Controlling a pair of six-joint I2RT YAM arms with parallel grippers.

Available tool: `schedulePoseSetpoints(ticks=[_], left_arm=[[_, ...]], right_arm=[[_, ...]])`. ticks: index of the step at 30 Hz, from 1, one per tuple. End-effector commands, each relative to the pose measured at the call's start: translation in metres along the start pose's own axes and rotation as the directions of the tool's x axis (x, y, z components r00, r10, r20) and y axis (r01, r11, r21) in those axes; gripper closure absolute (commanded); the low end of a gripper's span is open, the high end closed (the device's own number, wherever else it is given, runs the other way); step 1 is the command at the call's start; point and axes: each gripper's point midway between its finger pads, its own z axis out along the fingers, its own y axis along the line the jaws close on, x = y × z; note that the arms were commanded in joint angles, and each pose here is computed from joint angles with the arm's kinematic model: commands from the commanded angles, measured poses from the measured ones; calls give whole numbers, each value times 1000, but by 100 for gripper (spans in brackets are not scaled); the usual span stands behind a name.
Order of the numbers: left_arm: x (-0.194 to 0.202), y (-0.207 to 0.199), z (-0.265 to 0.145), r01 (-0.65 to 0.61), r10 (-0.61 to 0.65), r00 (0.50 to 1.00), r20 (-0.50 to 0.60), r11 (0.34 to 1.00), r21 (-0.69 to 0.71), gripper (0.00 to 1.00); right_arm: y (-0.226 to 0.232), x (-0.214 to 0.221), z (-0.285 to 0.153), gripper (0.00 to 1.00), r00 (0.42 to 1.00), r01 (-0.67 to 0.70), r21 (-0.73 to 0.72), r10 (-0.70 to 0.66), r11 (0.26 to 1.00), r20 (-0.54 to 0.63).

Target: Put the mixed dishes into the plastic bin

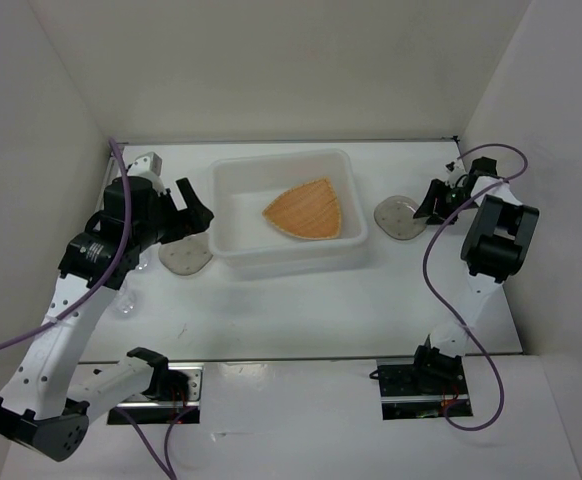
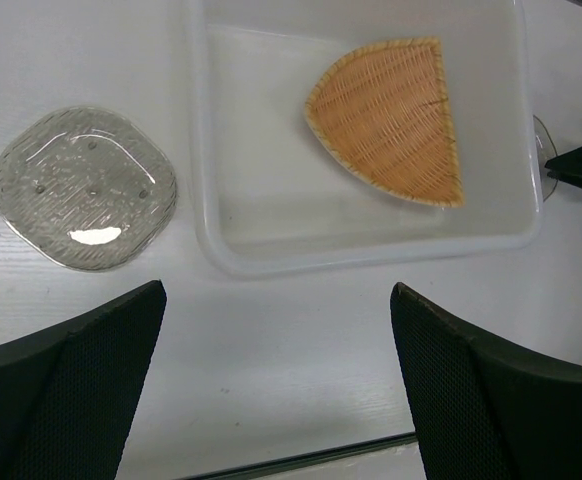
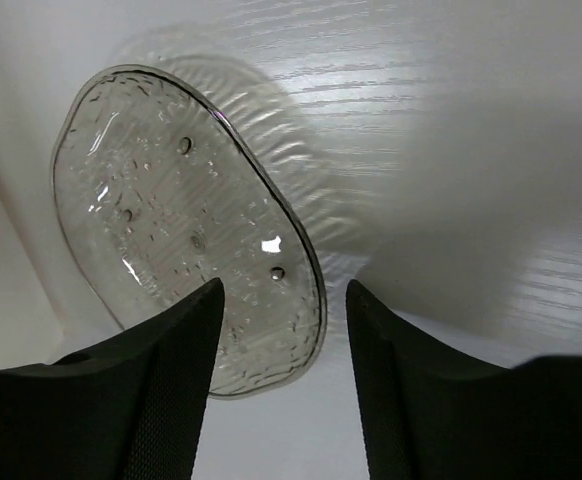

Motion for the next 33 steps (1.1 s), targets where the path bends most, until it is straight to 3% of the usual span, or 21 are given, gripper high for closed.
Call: schedulePoseSetpoints(ticks=[1, 4, 7, 8, 10, 13, 18, 21, 27, 29, 33], left_arm=[[-16, -7, -8, 34, -35, 998, 47, 999, 18, 1], [-15, -7, -10, 46, -47, 998, 47, 999, 20, 1], [-12, -5, -9, 55, -56, 997, 47, 998, 20, 1], [-12, -6, -9, 64, -65, 997, 47, 998, 21, 1], [-9, -4, -10, 64, -65, 997, 46, 998, 20, 1], [-8, -4, -7, 64, -65, 997, 45, 998, 19, 1], [-3, -1, -7, 73, -74, 996, 44, 997, 19, 1], [-4, -2, -4, 74, -75, 996, 53, 997, 26, 1], [-7, 1, -2, 75, -76, 994, 73, 997, 11, 1], [-7, 1, -2, 75, -76, 994, 73, 997, 11, 1], [-3, 3, 1, 75, -75, 995, 64, 997, 5, 1]], right_arm=[[0, 9, 25, 43, 999, -6, -7, 6, 1000, -36], [2, 14, 31, 56, 999, -20, 0, 20, 1000, -42], [-2, 20, 34, 74, 998, -38, 14, 39, 999, -58], [-5, 19, 35, 86, 998, -42, 31, 43, 999, -51], [-12, 18, 33, 100, 998, -48, 55, 51, 997, -47], [-9, 14, 19, 100, 998, -56, 59, 57, 997, -25], [28, -46, -66, 100, 978, 27, 107, -48, 994, 201], [64, -86, -130, 100, 927, 102, 128, -141, 986, 347], [157, -109, -218, 100, 815, 324, 25, -292, 946, 500], [187, -112, -232, 100, 778, 406, -6, -342, 914, 527], [271, -91, -197, 100, 715, 583, -32, -494, 812, 494]])
